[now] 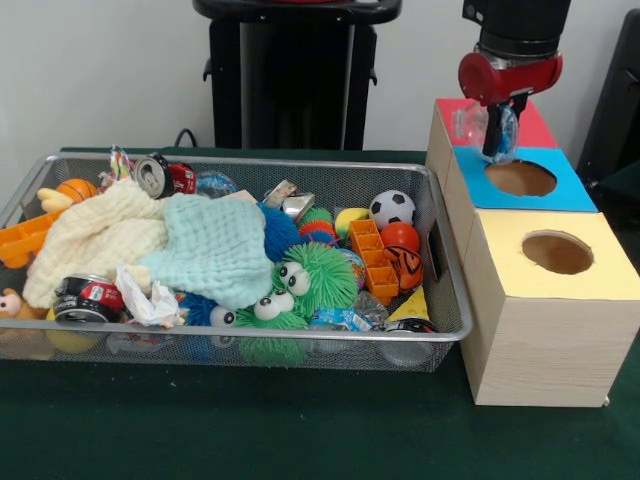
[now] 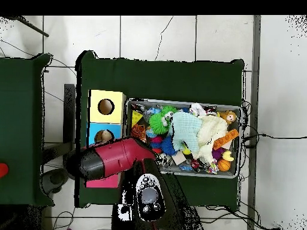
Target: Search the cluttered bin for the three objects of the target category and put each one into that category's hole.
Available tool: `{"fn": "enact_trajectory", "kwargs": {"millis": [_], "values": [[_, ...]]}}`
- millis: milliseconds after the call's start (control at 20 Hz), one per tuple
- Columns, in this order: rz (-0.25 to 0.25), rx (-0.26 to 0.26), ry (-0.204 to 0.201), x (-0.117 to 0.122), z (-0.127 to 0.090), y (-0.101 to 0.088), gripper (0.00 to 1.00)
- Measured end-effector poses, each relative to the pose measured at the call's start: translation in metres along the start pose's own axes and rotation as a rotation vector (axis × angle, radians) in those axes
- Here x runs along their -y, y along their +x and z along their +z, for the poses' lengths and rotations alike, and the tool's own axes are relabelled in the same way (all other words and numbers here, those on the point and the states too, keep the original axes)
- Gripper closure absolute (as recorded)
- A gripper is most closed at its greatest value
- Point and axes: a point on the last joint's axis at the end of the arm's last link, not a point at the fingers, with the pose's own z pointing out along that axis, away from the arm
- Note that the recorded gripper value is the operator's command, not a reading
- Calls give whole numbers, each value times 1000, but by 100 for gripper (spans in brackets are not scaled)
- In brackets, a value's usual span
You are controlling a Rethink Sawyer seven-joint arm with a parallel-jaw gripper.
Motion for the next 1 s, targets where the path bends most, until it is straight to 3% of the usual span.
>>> {"fn": "enact_trajectory", "kwargs": {"millis": [550,1000], "values": [[11,-3,17,3,1,-2,100],[15,6,32,-8,3,-17,100]]}}
